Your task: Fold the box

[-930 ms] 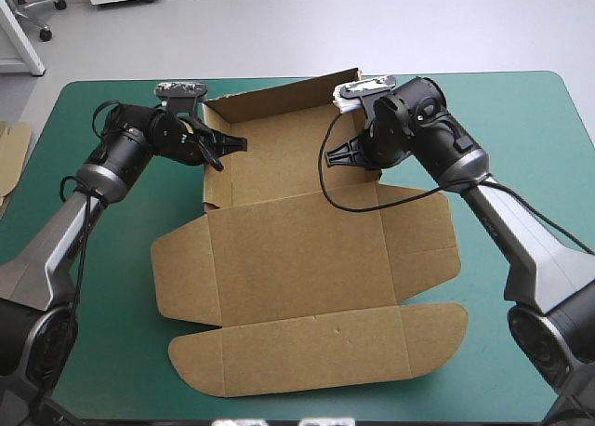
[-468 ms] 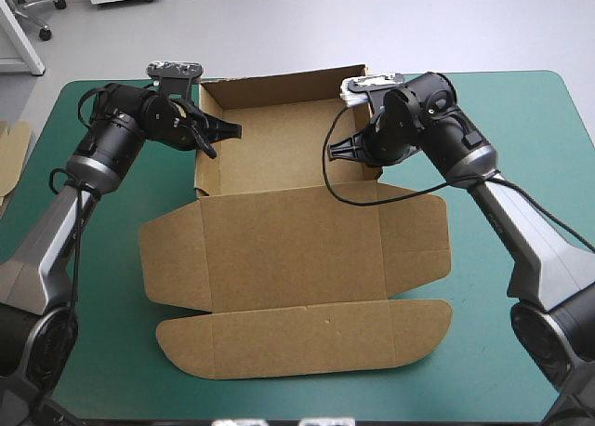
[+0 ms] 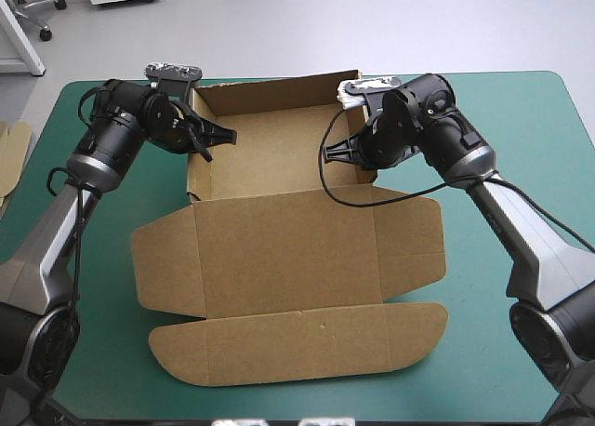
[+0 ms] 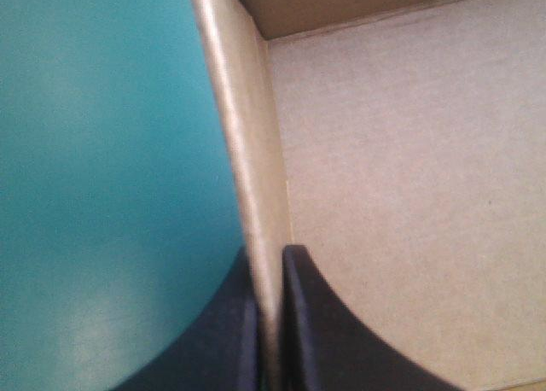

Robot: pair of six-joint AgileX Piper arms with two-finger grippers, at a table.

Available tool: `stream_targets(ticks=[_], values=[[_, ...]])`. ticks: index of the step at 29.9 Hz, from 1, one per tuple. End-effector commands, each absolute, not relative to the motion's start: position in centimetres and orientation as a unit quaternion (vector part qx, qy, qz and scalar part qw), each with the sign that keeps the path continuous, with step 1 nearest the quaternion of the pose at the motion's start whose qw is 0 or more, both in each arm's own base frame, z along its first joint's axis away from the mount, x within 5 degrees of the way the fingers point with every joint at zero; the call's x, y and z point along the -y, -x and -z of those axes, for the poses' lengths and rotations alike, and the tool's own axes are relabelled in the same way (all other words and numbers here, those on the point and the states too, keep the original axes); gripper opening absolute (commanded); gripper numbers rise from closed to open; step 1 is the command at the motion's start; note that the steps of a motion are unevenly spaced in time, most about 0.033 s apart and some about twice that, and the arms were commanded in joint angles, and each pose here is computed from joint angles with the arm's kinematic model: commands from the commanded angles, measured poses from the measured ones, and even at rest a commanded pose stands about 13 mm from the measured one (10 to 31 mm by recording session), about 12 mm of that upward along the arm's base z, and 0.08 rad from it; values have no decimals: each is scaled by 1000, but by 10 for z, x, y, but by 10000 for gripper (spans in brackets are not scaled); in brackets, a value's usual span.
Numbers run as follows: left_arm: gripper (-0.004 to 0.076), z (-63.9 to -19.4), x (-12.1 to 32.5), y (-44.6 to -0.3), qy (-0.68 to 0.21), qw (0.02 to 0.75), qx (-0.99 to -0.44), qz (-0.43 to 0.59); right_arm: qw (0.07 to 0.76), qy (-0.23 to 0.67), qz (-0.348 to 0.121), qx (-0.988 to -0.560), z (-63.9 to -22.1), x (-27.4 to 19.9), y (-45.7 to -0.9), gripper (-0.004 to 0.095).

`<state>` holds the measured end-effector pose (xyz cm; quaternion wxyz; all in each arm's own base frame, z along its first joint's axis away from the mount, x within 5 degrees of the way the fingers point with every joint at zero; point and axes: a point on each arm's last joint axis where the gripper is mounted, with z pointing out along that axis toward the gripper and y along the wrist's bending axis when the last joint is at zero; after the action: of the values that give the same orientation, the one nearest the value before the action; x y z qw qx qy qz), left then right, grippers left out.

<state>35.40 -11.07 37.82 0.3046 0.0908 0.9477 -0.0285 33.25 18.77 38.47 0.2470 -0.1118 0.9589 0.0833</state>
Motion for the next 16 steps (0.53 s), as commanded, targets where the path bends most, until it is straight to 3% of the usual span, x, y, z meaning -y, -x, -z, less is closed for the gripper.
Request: stream_targets(ticks=[1,16], values=[[-14,-395,107,-347,-108,323,-940,4,275,127,-93,-948,-406,-183,-322,-14],[-14,-358,114,-365,-114,254,-960,-2,248,108,-94,-958,-389,-162,-345,-14]])
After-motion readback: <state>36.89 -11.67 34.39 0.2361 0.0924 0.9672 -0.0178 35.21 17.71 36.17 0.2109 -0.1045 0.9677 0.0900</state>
